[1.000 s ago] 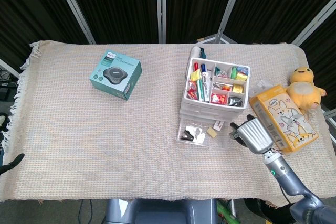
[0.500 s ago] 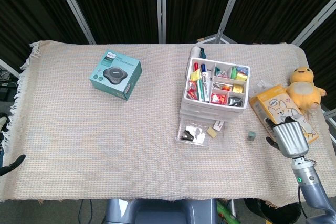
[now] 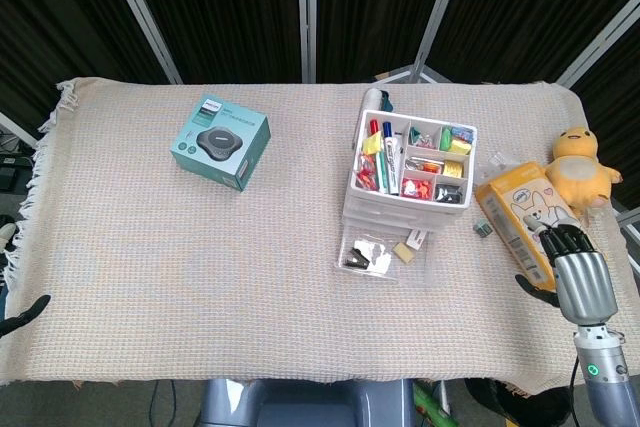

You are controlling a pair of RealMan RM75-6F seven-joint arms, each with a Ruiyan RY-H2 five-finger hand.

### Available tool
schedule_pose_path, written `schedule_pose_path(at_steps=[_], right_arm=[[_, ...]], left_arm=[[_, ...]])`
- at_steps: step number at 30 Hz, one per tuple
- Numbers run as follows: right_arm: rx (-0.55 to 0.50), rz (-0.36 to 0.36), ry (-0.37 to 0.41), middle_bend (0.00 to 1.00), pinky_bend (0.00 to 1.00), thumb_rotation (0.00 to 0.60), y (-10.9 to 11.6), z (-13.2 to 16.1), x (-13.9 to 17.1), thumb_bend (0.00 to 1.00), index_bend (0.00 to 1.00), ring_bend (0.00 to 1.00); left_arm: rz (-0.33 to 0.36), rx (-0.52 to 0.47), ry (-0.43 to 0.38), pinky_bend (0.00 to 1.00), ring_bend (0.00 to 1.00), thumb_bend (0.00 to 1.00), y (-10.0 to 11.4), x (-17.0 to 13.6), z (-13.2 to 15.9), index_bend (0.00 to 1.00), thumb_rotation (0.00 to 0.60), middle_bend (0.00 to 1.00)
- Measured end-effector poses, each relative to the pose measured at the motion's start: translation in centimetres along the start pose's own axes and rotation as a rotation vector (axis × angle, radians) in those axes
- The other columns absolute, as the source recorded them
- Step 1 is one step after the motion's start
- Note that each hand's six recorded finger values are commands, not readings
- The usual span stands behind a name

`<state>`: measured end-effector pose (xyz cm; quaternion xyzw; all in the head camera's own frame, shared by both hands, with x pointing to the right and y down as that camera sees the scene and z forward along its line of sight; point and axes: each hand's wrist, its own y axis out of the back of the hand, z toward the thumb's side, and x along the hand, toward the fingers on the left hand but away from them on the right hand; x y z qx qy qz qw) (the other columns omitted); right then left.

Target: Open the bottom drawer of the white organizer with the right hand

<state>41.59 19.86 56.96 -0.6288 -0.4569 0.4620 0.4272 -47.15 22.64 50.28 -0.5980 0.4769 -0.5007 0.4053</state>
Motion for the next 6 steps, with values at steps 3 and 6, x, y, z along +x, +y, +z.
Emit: schedule_pose_path(at_steps=[3,6], right_arm=[[-0.053,0.007,0.017,0.00,0.00,0.600,1.3,0.8,0.9,0.02,0.00,0.00],[-0.068,0.035,0.020,0.00,0.00,0.600,2.1,0.9,1.5,0.01,0.00,0.00]], left_arm=[[-0.018,0.016,0.006,0.00,0.00,0.15,-0.6,0.0,-0.3,0.00,0.600,0.00],[-0.040,0.022,0.002,0.00,0.00,0.13,-0.9,0.1,-0.5,0.00,0.600,0.00]])
